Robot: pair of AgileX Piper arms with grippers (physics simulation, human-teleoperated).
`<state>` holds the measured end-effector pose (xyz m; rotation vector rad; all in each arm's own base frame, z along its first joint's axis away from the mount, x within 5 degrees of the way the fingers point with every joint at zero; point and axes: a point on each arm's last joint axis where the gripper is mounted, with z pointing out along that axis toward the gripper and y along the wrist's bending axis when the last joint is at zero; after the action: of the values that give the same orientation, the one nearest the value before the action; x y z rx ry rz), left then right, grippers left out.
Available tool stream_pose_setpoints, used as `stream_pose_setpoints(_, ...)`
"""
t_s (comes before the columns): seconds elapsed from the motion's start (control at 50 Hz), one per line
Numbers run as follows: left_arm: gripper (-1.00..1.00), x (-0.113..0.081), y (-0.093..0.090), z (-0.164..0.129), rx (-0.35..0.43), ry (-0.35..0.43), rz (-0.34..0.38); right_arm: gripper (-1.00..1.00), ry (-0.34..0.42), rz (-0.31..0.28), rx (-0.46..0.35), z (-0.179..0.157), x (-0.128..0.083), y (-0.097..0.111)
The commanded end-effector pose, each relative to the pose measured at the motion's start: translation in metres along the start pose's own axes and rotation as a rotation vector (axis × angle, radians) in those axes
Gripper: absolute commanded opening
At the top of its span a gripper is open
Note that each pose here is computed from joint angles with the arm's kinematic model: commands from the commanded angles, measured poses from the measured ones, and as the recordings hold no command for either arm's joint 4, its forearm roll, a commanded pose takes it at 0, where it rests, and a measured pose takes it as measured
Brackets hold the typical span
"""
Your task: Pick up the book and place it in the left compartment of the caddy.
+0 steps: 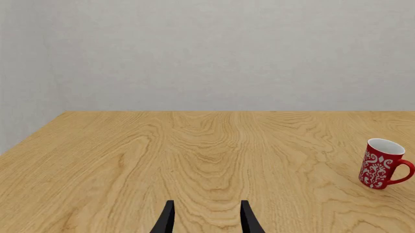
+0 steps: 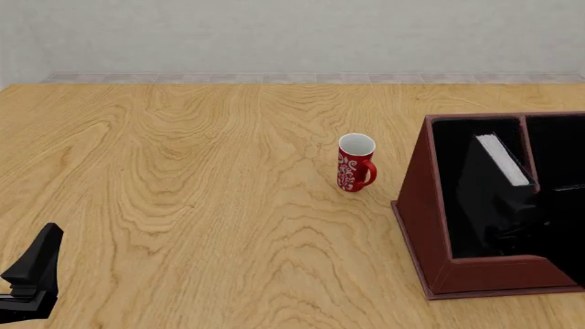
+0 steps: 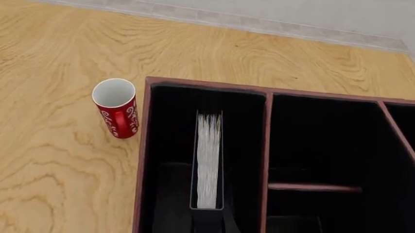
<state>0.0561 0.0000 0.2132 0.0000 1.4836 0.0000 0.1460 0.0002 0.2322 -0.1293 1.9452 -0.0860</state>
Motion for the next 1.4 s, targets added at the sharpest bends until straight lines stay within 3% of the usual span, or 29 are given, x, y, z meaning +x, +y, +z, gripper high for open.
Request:
stream_pose_setpoints(0.02, 1.00, 0.000, 0.000, 0.000, 0.000, 0.000, 0.000, -1.00, -0.008, 0.019, 0.008, 0.008, 0.002, -0.001)
stream_pose_setpoints(1.4, 1.00, 0.000, 0.000, 0.000, 0.000, 0.000, 0.000, -1.00, 0.042, 0.063, 0.017, 0.046, 0.046, 0.002)
